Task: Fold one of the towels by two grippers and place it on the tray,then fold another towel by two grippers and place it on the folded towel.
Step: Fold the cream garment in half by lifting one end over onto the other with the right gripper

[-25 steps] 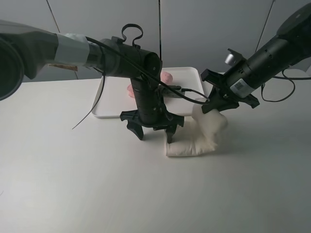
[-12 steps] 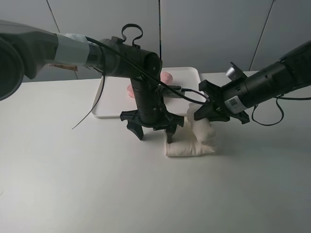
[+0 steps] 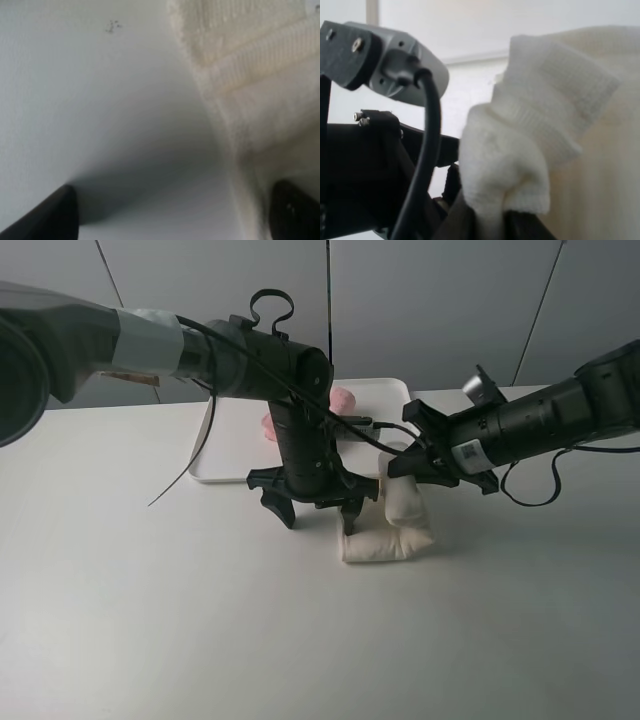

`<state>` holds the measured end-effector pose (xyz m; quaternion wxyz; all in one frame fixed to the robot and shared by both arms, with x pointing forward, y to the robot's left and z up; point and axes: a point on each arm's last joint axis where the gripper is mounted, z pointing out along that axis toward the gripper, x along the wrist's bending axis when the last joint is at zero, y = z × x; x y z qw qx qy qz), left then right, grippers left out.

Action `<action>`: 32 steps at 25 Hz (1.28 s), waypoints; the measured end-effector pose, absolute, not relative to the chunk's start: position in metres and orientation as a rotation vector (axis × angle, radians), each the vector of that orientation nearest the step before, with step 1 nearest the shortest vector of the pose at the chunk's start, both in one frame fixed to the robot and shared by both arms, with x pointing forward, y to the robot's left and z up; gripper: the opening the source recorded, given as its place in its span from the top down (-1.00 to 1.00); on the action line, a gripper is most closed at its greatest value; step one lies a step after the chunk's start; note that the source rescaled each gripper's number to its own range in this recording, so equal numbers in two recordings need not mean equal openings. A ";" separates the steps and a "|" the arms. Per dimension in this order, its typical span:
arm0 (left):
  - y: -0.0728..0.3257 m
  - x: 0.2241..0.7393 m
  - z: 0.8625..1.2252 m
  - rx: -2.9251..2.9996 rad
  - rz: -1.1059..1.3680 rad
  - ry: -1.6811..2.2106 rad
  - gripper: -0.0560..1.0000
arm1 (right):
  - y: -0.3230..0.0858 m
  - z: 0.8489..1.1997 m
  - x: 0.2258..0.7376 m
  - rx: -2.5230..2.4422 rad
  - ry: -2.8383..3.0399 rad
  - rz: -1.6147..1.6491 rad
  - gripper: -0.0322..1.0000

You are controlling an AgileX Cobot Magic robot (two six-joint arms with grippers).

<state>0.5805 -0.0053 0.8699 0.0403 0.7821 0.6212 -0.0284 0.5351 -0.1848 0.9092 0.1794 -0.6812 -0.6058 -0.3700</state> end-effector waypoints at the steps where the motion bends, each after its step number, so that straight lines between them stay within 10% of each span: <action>1: -0.005 0.580 0.870 2.394 -0.090 1.904 -0.98 | -0.182 0.909 0.535 -1.926 -1.723 -1.047 0.75; 21: -0.001 0.584 0.871 2.316 -0.286 1.954 -0.98 | -0.175 0.885 0.537 -1.893 -1.701 -1.050 0.74; 27: 0.010 0.591 0.876 2.300 -0.308 1.962 -0.98 | -0.174 0.886 0.538 -1.878 -1.722 -1.062 0.14; 32: 0.020 0.609 0.913 2.281 -0.268 1.890 -0.98 | -0.174 0.886 0.538 -1.877 -1.717 -1.064 0.09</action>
